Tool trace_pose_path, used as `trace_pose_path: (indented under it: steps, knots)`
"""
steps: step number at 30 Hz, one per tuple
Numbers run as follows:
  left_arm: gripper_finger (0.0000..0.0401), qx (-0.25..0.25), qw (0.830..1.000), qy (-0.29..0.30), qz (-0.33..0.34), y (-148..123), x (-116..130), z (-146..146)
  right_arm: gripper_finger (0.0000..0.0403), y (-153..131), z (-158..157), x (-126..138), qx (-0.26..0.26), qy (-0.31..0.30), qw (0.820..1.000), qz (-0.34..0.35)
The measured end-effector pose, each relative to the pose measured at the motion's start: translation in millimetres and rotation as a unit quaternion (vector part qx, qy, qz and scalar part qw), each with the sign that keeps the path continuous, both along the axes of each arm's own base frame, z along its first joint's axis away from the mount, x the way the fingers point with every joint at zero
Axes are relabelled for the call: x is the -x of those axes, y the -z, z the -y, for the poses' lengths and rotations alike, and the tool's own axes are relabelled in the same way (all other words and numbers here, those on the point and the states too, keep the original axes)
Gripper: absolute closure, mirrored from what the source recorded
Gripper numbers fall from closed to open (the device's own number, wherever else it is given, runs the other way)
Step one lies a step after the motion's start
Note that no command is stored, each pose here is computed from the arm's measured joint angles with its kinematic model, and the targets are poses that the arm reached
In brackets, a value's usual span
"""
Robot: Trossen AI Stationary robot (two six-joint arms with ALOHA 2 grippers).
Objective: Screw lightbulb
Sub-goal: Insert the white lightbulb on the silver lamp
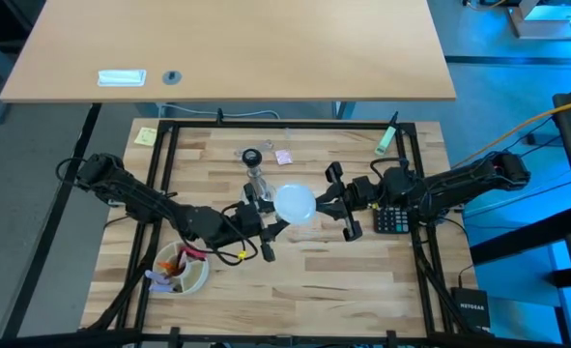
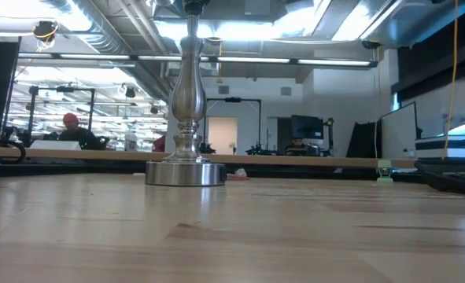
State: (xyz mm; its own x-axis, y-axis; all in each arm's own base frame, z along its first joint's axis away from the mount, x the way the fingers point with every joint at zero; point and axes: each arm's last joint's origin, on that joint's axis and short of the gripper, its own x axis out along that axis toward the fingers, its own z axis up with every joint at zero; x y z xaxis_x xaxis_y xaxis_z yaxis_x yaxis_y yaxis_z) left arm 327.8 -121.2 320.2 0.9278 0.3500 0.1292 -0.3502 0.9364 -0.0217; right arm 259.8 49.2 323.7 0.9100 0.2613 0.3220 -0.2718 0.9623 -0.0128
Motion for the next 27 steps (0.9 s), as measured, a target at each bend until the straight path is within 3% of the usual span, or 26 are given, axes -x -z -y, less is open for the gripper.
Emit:
trace_pose_path:
  steps: [11,21,24,27]
  knots:
    - [0.0268,0.009,1.0,-0.001,-0.012,3.6,-1.1,-1.7,0.0364,-9.3,-4.6,-24.9,0.007,-0.002,1.0,-0.029]
    - [0.0264,-0.003,1.0,0.009,-0.013,-2.1,6.6,5.3,0.0361,-12.5,-2.6,-12.0,0.018,-0.005,0.997,-0.077]
    - [0.0264,-0.005,1.0,0.01,-0.001,-15.7,17.8,5.6,0.0337,-15.3,0.7,-1.4,0.02,0.017,0.994,-0.107]
    - [0.0264,-0.005,1.0,-0.005,0.007,-28.9,29.6,3.2,0.0288,-19.4,4.1,9.9,0.027,0.041,0.991,-0.124]
